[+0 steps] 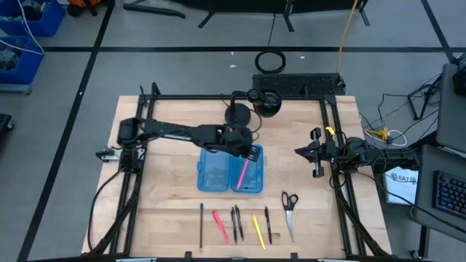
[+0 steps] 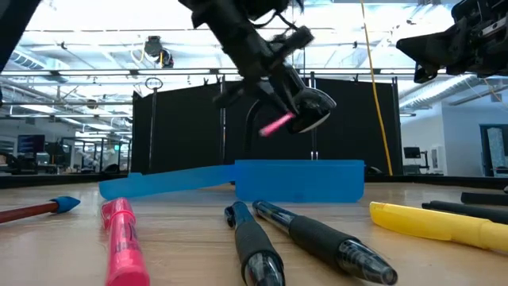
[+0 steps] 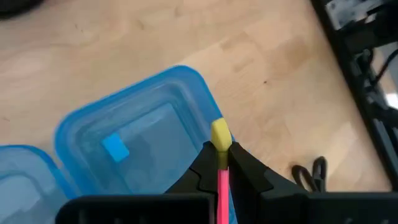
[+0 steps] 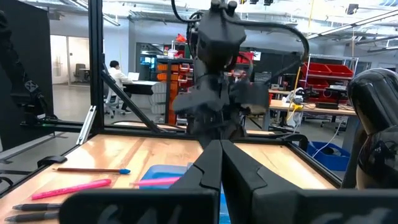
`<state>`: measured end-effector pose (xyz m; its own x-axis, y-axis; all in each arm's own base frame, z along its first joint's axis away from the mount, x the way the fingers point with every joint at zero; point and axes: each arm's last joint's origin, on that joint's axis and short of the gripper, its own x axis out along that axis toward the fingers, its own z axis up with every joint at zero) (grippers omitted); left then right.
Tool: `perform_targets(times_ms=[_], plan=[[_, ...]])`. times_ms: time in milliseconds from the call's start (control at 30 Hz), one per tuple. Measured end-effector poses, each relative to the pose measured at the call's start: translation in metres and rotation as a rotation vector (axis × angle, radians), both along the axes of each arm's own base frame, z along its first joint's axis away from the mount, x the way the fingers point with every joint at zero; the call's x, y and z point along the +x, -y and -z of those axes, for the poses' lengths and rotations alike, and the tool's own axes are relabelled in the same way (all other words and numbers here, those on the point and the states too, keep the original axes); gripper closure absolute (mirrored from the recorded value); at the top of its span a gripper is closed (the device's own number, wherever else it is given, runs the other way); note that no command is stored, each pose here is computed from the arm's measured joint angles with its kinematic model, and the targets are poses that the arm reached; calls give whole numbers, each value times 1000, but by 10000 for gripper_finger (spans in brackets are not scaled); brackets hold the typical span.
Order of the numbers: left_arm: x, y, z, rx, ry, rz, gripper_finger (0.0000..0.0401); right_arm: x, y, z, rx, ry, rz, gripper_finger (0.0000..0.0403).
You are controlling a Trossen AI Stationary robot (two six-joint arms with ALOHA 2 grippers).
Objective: Pick & place school supplies into a supply box
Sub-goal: Put the pink pencil into the blue supply box
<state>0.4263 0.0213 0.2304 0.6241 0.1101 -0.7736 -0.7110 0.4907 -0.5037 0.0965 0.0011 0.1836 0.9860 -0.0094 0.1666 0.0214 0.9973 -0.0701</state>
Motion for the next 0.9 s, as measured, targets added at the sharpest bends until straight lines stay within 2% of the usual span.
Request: perform_targets(times_ms=[300, 467, 900], plan=[[10, -4, 37, -85, -99, -90, 382, 0, 0, 1, 8, -13, -1, 403], [9, -6, 37, -66, -103, -134, 382, 0, 0, 2, 10, -19, -2, 403], [-3, -10, 44, 1, -236, -190, 382, 0, 0, 2, 10, -17, -2, 403]])
